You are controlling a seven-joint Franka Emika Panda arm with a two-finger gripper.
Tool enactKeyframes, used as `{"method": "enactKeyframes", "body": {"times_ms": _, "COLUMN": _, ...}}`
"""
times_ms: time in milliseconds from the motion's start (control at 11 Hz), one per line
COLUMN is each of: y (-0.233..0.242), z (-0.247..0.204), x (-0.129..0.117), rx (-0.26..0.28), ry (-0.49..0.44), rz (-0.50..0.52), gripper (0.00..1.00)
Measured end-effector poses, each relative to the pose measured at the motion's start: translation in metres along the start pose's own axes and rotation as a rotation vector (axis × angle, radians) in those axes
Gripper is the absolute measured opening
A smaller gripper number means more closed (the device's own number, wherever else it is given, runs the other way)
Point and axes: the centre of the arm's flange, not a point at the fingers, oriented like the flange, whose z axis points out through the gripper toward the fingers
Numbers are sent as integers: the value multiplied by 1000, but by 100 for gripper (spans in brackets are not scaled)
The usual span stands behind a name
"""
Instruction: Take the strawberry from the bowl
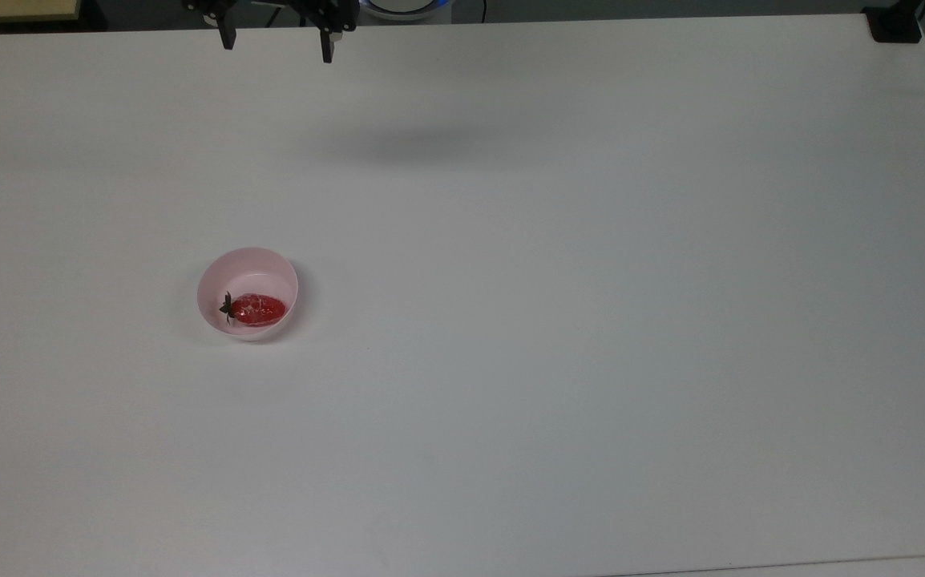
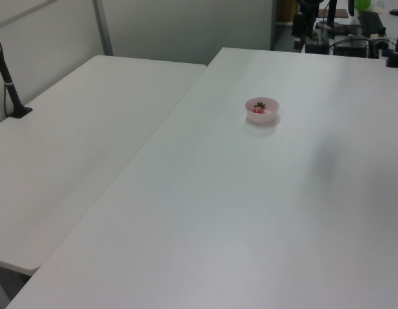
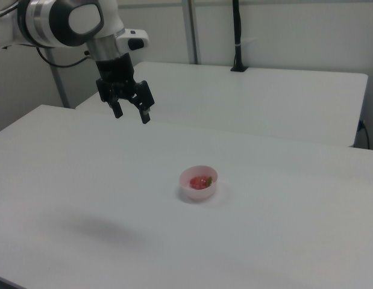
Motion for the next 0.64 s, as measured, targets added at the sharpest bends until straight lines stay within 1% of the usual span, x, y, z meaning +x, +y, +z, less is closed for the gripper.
{"method": "enactKeyframes", "body": {"times_ms": 274, "y": -4, "z": 3, "x": 0, "rx": 12, "ry": -6, "rz": -4, "gripper": 100}}
{"method": "enactKeyframes", "body": {"times_ms": 639, "y": -5, "z": 3, "x": 0, "rx": 12, "ry": -6, "rz": -4, "gripper": 100}}
